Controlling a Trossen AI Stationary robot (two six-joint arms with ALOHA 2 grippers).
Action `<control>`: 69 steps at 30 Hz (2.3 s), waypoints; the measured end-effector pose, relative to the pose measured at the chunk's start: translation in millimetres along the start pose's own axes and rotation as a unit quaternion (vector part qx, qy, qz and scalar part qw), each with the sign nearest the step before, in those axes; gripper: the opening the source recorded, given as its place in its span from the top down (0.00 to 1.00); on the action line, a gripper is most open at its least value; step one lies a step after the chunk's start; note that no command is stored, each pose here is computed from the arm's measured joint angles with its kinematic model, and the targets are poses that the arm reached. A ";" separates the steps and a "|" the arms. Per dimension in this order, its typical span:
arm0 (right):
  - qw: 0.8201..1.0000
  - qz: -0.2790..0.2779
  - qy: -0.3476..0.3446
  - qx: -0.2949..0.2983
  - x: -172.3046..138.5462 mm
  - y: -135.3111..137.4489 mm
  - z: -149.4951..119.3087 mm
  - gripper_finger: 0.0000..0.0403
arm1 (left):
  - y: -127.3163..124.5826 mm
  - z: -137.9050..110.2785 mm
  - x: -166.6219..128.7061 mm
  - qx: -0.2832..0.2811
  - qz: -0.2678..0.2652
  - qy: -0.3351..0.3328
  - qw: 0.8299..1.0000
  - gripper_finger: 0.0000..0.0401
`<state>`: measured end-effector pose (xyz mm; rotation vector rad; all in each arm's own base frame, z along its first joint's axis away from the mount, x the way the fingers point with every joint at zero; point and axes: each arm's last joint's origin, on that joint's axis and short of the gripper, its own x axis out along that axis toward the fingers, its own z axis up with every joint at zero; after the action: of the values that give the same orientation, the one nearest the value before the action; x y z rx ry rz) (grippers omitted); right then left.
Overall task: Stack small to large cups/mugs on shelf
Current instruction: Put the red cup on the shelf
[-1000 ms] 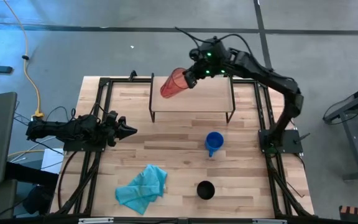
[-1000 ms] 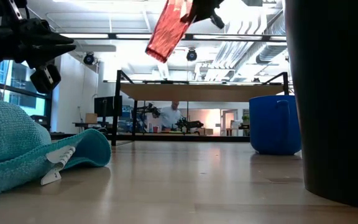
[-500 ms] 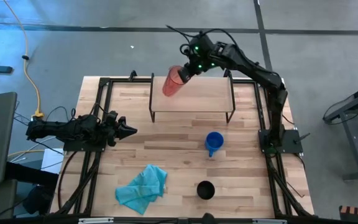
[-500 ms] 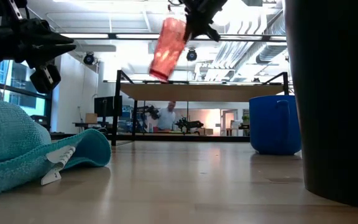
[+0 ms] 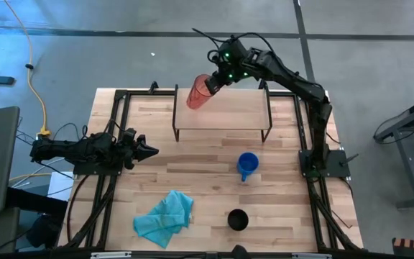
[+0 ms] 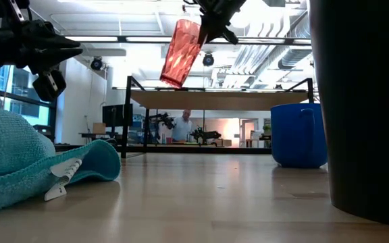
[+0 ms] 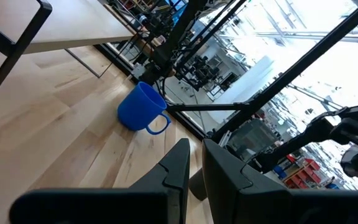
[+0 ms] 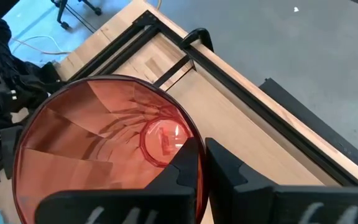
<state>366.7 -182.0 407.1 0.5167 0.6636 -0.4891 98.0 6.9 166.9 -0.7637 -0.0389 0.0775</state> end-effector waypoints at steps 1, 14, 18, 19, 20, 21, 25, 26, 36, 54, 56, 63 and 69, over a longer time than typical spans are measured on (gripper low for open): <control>1.000 -0.001 0.003 0.000 2.2 -0.1 -0.5 1.00 | 0.0 0.0 0.0 0.000 0.000 0.000 1.000 0.92; 1.000 -0.003 0.019 -0.001 20.3 0.6 -3.7 1.00 | 0.0 0.0 0.0 -0.002 -0.001 0.001 1.000 0.92; 1.000 -0.004 0.019 -0.002 20.4 0.7 -3.8 1.00 | 0.0 -0.1 0.0 -0.002 -0.001 0.001 1.000 0.92; 1.000 -0.004 0.019 -0.002 20.4 0.7 -3.8 1.00 | 0.0 -0.1 0.0 -0.002 -0.001 0.001 1.000 0.92; 1.000 -0.004 0.019 -0.001 20.4 0.7 -3.8 1.00 | -0.1 -0.1 0.0 -0.002 -0.001 0.001 1.000 0.92; 1.000 -0.004 0.020 -0.002 20.4 0.8 -4.0 1.00 | 0.0 -0.1 0.0 -0.002 -0.001 0.001 1.000 0.92; 1.000 -0.004 0.023 0.000 21.1 0.6 -4.6 1.00 | 0.0 -0.1 0.0 -0.002 -0.001 0.001 1.000 0.92; 1.000 -0.005 0.024 0.000 21.3 0.6 -4.7 1.00 | -0.1 -0.1 0.0 -0.002 -0.001 0.001 1.000 0.92; 1.000 -0.004 0.024 -0.001 21.4 0.6 -4.7 1.00 | 0.0 -0.1 0.0 -0.002 -0.001 0.001 1.000 0.92; 1.000 -0.003 0.024 -0.001 21.6 0.7 -4.7 1.00 | 0.0 -0.1 0.0 -0.002 -0.001 0.001 1.000 0.92; 1.000 -0.003 0.024 -0.001 21.6 0.8 -4.8 0.99 | -0.1 -0.1 0.0 -0.002 -0.001 0.001 1.000 0.92; 1.000 -0.003 0.024 -0.001 21.8 0.8 -4.8 0.98 | -0.1 -0.1 0.0 -0.002 -0.001 0.001 1.000 0.92; 1.000 -0.002 0.021 -0.002 21.9 1.0 -4.1 0.98 | 0.0 -0.1 0.0 -0.002 -0.001 0.001 1.000 0.92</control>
<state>380.4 -184.5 389.8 0.5242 0.7050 -0.4812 98.0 6.8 166.9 -0.7675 -0.0372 0.0744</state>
